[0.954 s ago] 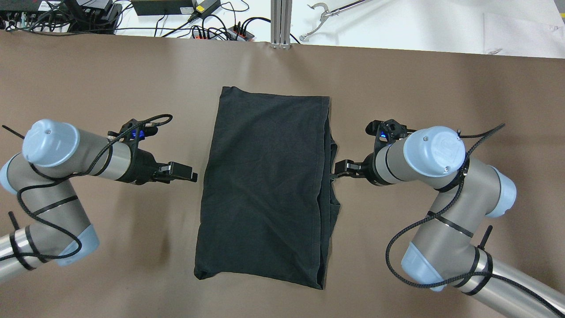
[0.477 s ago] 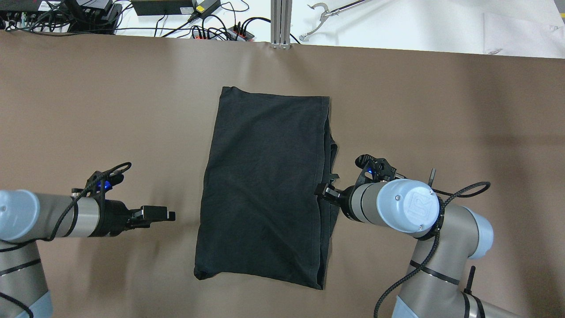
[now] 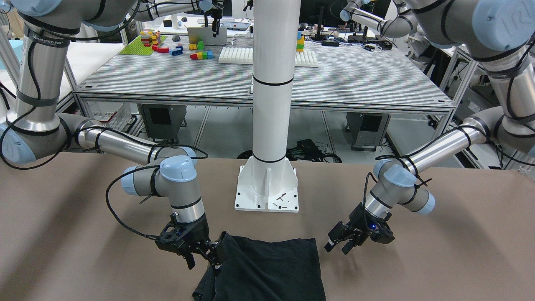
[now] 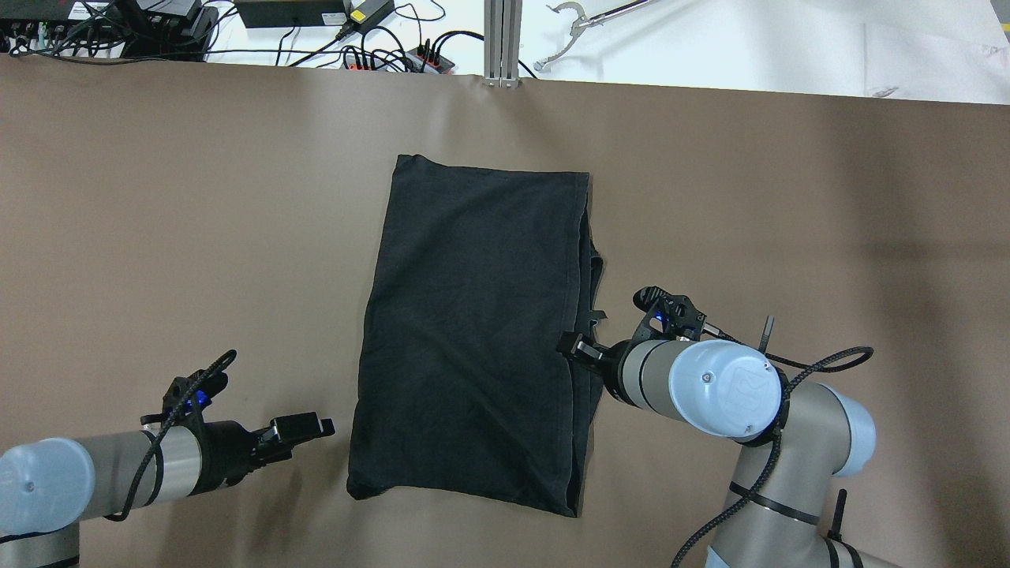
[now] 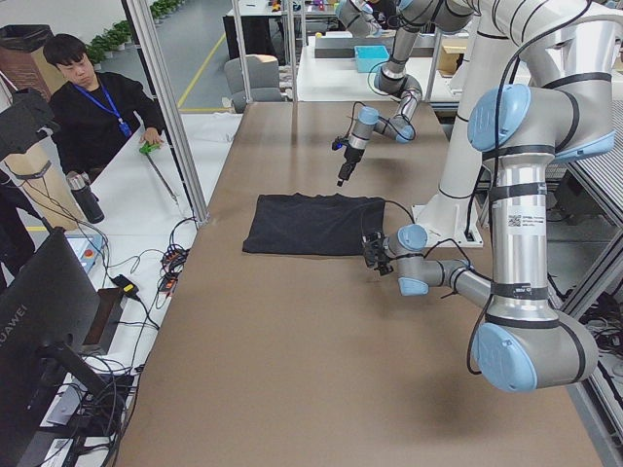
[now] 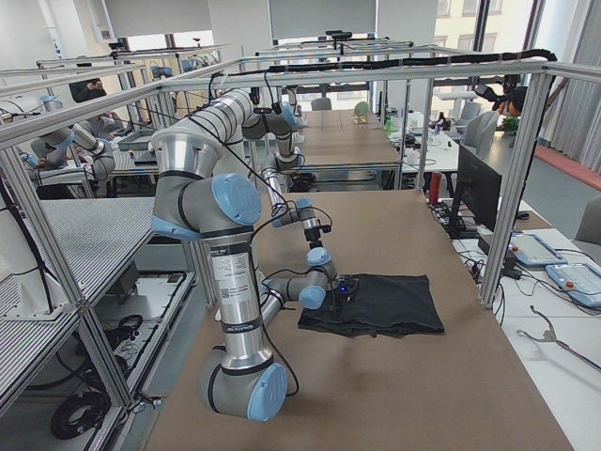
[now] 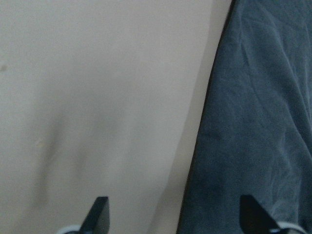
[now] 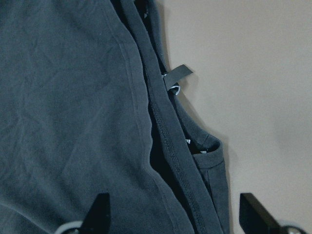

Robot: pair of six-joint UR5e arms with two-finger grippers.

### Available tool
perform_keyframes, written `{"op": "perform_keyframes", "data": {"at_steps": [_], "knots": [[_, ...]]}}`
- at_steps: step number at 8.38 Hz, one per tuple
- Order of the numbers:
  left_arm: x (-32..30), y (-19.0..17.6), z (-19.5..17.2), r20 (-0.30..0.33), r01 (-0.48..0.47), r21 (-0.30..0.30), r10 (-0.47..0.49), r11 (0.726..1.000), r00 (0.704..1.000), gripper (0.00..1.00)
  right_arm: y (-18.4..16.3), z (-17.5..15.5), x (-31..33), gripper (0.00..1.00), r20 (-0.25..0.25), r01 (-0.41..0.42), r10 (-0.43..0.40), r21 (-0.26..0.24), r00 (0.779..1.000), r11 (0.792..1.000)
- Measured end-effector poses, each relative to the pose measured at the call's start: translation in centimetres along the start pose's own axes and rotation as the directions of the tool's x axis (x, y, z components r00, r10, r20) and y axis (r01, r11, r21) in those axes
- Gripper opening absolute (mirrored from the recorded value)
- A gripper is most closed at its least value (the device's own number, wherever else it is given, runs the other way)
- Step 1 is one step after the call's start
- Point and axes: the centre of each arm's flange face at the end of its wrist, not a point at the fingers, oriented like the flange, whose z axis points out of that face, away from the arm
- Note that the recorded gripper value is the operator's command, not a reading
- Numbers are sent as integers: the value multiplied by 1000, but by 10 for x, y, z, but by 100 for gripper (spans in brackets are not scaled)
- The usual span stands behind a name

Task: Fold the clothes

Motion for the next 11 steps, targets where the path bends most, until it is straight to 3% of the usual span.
{"op": "perform_keyframes", "data": {"at_steps": [5, 7, 11], "knots": [[14, 54, 26, 4, 68, 28, -68, 997, 998, 94, 0, 1, 3, 94, 9, -1, 1, 1, 1000, 1000], [13, 74, 32, 1, 63, 27, -63, 998, 998, 83, 0, 1, 3, 94, 9, -1, 1, 1, 1000, 1000], [39, 89, 45, -10, 60, 65, -59, 996, 998, 81, -1, 0, 4, 94, 8, -2, 2, 2, 1000, 1000]]}}
